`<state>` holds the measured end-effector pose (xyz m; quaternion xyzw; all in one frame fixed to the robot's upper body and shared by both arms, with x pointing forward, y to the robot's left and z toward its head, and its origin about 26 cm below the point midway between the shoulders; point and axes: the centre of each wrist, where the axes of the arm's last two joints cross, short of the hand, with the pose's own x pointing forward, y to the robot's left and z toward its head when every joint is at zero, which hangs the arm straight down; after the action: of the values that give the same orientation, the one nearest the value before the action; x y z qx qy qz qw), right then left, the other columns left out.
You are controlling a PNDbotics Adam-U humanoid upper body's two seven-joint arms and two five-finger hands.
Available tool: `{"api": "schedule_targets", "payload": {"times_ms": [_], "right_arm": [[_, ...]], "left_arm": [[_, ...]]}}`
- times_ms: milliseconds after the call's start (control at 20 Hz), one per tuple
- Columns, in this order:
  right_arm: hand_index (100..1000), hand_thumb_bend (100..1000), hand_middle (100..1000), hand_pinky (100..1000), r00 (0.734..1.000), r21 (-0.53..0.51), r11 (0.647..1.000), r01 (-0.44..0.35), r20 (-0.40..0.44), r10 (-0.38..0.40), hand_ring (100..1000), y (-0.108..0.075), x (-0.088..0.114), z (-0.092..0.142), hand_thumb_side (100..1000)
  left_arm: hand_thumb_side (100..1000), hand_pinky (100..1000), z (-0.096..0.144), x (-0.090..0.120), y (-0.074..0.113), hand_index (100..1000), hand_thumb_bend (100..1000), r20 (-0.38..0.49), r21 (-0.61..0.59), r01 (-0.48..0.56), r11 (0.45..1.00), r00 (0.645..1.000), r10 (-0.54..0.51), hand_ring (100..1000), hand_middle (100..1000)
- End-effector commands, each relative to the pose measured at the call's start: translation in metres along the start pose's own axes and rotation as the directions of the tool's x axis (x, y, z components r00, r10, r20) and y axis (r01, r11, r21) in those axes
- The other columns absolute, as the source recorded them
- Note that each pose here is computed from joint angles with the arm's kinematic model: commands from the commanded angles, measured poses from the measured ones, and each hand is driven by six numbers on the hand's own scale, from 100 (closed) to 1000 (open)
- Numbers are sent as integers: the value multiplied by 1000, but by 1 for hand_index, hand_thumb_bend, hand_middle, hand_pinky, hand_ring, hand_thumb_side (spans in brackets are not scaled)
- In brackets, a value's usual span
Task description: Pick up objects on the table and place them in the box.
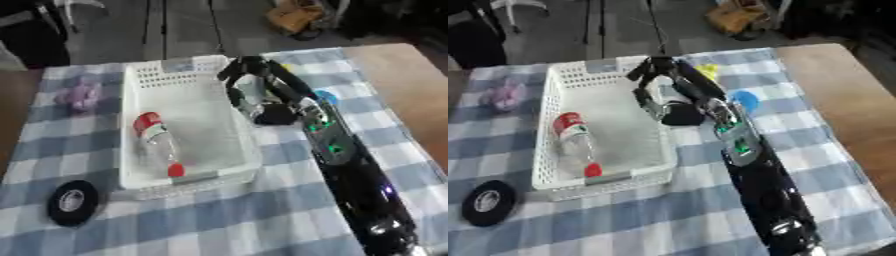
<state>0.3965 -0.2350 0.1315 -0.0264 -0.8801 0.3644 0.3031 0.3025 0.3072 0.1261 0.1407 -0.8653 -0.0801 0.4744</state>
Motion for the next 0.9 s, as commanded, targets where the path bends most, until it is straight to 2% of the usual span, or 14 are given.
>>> {"api": "schedule_targets", "payload": {"times_ms": [50, 450, 600, 900], "right_arm": [[767, 148, 658, 672, 999, -56, 998, 27, 24, -25, 609, -30, 14, 4, 586], [764, 112, 648, 665, 998, -92, 995, 40, -38, -44, 604, -47, 17, 28, 621], [767, 160, 646, 662, 997, -115, 993, 39, -58, -46, 603, -48, 19, 33, 577], [763, 140, 640, 658, 995, -124, 991, 43, -81, -53, 599, -48, 20, 35, 595]], "left_arm": [[952, 435, -4, 5, 7, 866, 559, 24, 0, 20, 1000, 1000, -20, 939, 887], [952, 434, -4, 4, 7, 868, 558, 23, -2, 17, 1000, 1000, -17, 944, 893], [953, 433, -3, 4, 6, 860, 558, 23, -8, 18, 1000, 1000, -18, 941, 888], [954, 432, -3, 3, 6, 854, 557, 18, -12, 17, 1000, 1000, -17, 940, 886]]}}
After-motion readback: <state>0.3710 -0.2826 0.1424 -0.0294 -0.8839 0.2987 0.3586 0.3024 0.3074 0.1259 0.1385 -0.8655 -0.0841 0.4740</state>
